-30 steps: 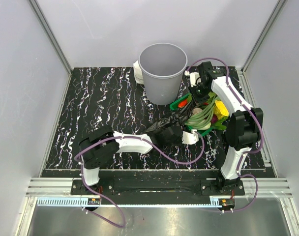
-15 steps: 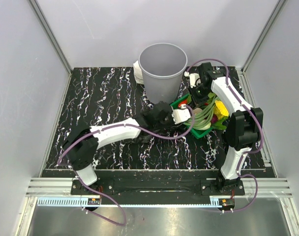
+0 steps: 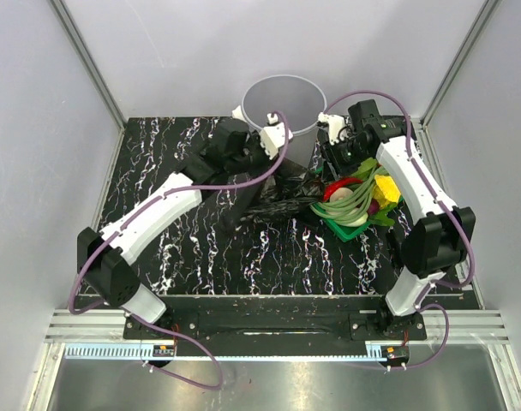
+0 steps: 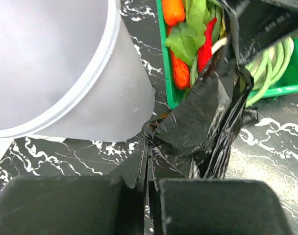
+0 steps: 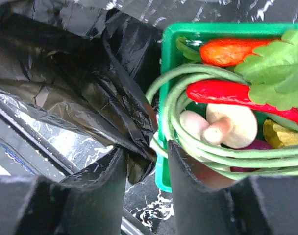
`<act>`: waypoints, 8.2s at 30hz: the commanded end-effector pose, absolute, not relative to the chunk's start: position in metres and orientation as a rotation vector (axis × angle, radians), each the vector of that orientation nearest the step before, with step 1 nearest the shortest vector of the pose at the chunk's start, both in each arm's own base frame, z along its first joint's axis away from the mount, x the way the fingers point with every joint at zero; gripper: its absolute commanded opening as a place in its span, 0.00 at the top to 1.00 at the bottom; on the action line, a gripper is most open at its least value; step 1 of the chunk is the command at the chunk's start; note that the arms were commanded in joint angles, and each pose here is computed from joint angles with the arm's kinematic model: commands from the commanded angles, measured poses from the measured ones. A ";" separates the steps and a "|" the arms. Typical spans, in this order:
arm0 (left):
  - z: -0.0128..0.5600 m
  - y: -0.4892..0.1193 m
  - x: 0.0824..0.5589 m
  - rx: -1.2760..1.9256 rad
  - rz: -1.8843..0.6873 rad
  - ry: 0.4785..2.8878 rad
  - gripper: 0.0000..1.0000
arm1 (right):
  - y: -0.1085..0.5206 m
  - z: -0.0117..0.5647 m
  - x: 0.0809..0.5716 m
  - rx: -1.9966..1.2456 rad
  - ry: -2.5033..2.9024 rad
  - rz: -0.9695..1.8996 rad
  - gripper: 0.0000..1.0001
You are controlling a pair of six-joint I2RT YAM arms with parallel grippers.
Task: Put the trash bags into the trash bin
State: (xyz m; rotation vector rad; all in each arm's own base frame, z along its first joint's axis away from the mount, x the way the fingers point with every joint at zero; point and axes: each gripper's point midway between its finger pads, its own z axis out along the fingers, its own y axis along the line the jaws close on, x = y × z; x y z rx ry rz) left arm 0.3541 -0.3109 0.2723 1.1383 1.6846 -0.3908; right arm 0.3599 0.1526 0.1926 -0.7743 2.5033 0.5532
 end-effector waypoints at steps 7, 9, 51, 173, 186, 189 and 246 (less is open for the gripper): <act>0.365 -0.284 0.364 0.892 -0.440 1.658 1.00 | 0.205 0.295 0.336 -0.862 2.150 0.730 0.50; 0.375 -0.284 0.367 0.869 -0.437 1.668 1.00 | 0.214 0.303 0.323 -0.897 2.104 0.799 0.50; 0.393 -0.288 0.397 0.804 -0.404 1.766 1.00 | 0.319 0.304 0.215 -1.422 1.698 0.737 0.48; 0.421 -0.253 0.348 0.825 -0.752 1.638 1.00 | 0.243 0.314 0.361 -0.789 1.931 0.117 0.32; 0.438 -0.190 0.344 0.776 -0.378 1.654 1.00 | 0.238 0.377 0.341 -0.826 1.819 0.221 0.18; 0.444 -0.176 0.341 0.768 -0.305 1.660 1.00 | 0.235 0.389 0.347 -0.854 1.777 0.201 0.15; 0.480 -0.045 0.355 0.648 0.310 1.615 1.00 | 0.308 0.257 0.451 -1.440 1.828 0.357 0.39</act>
